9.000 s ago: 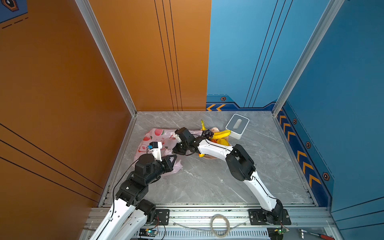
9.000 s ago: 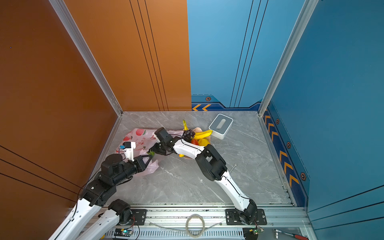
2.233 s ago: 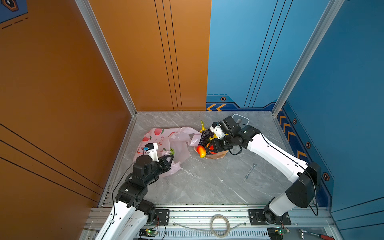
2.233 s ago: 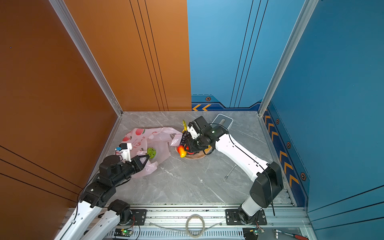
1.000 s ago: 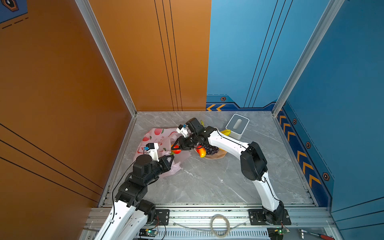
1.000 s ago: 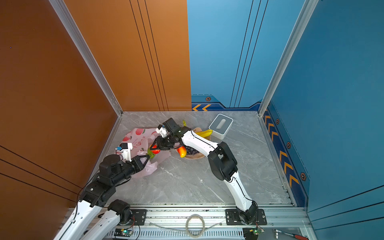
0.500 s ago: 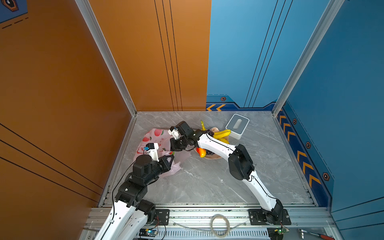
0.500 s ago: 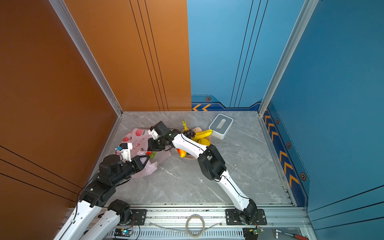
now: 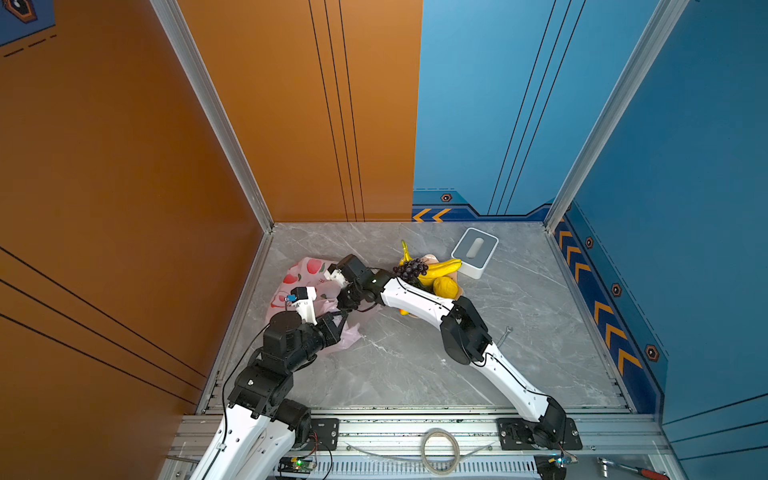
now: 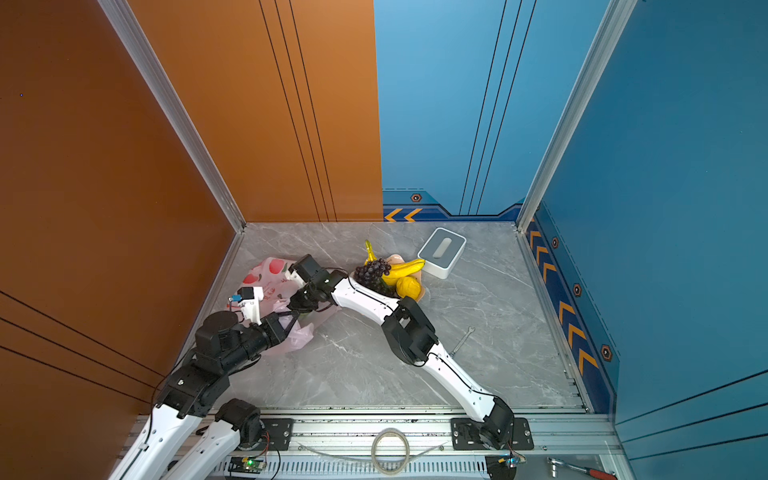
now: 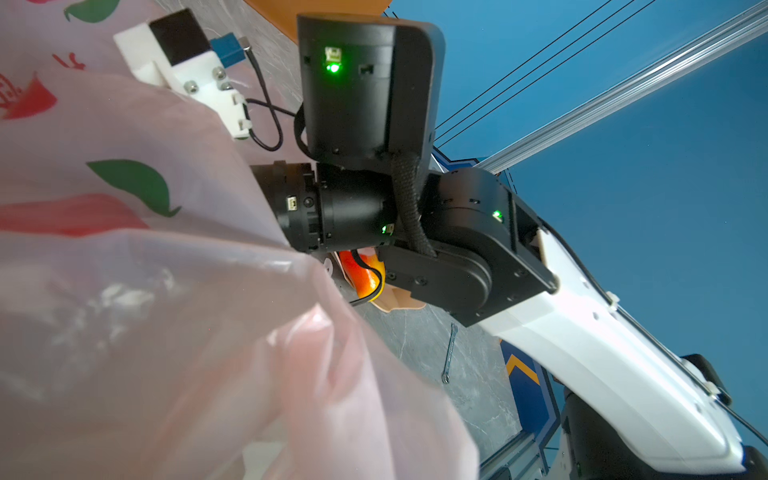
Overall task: Place the fruits into the plastic bag
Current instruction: Place the fruit in the plastic bag.
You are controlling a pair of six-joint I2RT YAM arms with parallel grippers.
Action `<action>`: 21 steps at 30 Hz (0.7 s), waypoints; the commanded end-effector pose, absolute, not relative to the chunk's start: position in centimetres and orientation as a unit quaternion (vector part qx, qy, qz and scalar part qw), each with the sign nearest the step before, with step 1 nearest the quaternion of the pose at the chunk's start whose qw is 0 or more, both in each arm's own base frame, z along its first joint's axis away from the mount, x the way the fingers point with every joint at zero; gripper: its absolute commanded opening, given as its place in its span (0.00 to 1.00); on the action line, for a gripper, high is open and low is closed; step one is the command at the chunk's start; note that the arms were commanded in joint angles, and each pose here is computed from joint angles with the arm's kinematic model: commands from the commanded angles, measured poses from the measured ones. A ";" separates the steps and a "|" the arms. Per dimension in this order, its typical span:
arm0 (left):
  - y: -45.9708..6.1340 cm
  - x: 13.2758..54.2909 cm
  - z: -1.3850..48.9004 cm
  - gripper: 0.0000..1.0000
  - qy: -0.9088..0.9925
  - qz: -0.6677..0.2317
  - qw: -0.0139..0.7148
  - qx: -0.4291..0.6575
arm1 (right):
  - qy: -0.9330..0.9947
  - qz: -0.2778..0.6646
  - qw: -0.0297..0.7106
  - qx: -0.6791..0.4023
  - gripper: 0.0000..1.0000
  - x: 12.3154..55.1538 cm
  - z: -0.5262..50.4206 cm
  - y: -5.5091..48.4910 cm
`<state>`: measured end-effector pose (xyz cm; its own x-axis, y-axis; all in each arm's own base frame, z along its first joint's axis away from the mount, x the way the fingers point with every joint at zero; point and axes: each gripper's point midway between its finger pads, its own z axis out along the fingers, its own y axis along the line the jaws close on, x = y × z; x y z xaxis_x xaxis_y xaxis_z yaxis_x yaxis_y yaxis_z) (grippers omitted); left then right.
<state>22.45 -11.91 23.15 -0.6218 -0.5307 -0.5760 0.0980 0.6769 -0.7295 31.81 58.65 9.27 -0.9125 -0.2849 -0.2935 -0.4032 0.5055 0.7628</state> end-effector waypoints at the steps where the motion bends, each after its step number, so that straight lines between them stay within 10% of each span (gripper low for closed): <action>1: -11.9 22.1 22.4 0.00 0.819 -0.381 0.408 -0.131 | 0.858 0.466 0.063 -0.205 0.49 30.9 9.5 59.8; 21: -11.5 22.2 22.3 0.00 0.818 -0.382 0.407 -0.138 | 0.857 0.461 0.080 -0.218 0.82 30.7 10.9 59.4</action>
